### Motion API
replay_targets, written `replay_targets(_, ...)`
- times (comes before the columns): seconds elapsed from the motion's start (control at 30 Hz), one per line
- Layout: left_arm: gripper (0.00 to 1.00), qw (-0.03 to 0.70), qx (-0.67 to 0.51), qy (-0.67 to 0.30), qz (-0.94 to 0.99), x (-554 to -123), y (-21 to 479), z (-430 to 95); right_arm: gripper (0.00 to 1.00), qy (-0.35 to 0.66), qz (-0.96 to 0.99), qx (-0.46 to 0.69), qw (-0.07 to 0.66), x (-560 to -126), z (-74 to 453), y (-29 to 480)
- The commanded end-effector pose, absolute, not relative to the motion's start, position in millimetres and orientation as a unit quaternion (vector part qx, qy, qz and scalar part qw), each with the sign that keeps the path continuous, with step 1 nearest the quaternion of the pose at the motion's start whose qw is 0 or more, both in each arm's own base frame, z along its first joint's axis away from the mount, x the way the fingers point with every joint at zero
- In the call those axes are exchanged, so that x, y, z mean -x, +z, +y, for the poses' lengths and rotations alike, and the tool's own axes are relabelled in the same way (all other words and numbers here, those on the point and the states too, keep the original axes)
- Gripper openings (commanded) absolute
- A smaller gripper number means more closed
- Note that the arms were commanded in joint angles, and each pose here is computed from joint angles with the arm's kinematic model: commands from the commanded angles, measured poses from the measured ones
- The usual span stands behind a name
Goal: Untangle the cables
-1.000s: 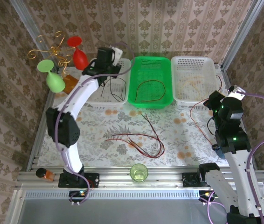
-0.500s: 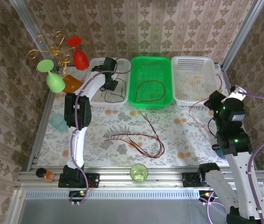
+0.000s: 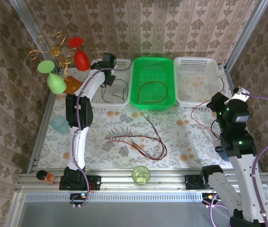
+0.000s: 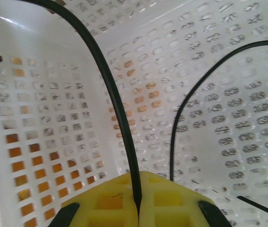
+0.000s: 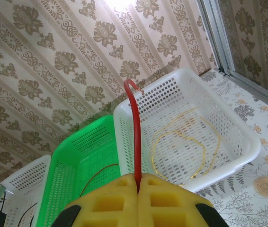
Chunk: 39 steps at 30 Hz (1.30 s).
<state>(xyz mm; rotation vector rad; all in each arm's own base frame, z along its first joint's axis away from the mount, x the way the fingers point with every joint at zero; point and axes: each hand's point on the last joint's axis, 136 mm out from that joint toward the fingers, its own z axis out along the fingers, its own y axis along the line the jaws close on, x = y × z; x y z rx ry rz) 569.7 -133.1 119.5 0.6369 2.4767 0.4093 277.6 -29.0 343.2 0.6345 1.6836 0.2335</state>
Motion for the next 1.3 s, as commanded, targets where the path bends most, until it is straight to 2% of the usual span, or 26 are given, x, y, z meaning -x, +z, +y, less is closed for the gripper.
replay_targets(0.0,0.00,0.296,-0.251,0.191,0.902,-581.3,141.7,-123.3,0.00,0.114,0.726,-0.272,0.622,-277.1,-26.3,356.5)
replay_targets(0.1,0.00,0.290,-0.266,0.222,0.892,-584.7,140.2,-119.8,0.00,0.115,0.727,-0.270,0.620,-278.7,-25.4,355.9)
replay_targets(0.23,0.00,0.268,-0.286,0.185,0.901,-577.3,117.3,-132.9,0.00,0.115,0.730,-0.269,0.618,-279.3,-24.9,354.2)
replay_targets(0.4,0.00,0.227,-0.318,0.091,0.916,-557.0,83.9,-164.3,0.00,0.118,0.730,-0.269,0.617,-279.6,-24.0,354.1)
replay_targets(0.53,0.00,0.213,-0.339,0.075,0.913,-549.9,68.8,-177.3,0.00,0.120,0.730,-0.266,0.617,-280.8,-22.9,355.6)
replay_targets(0.63,0.09,0.213,-0.338,0.048,0.916,-546.9,68.2,-185.8,0.00,0.119,0.731,-0.264,0.618,-280.9,-22.6,356.5)
replay_targets(0.77,0.27,0.227,-0.312,0.074,0.920,-552.8,81.8,-175.9,0.00,0.118,0.731,-0.262,0.618,-280.7,-22.6,357.1)
replay_targets(1.03,0.53,0.292,-0.275,0.095,0.911,-552.2,161.5,-167.0,0.00,0.119,0.738,-0.256,0.613,-282.9,-20.1,351.5)
replay_targets(1.27,0.60,0.329,-0.260,0.061,0.906,-526.7,217.1,-180.0,0.00,0.148,0.733,-0.235,0.621,-279.3,-9.0,385.7)
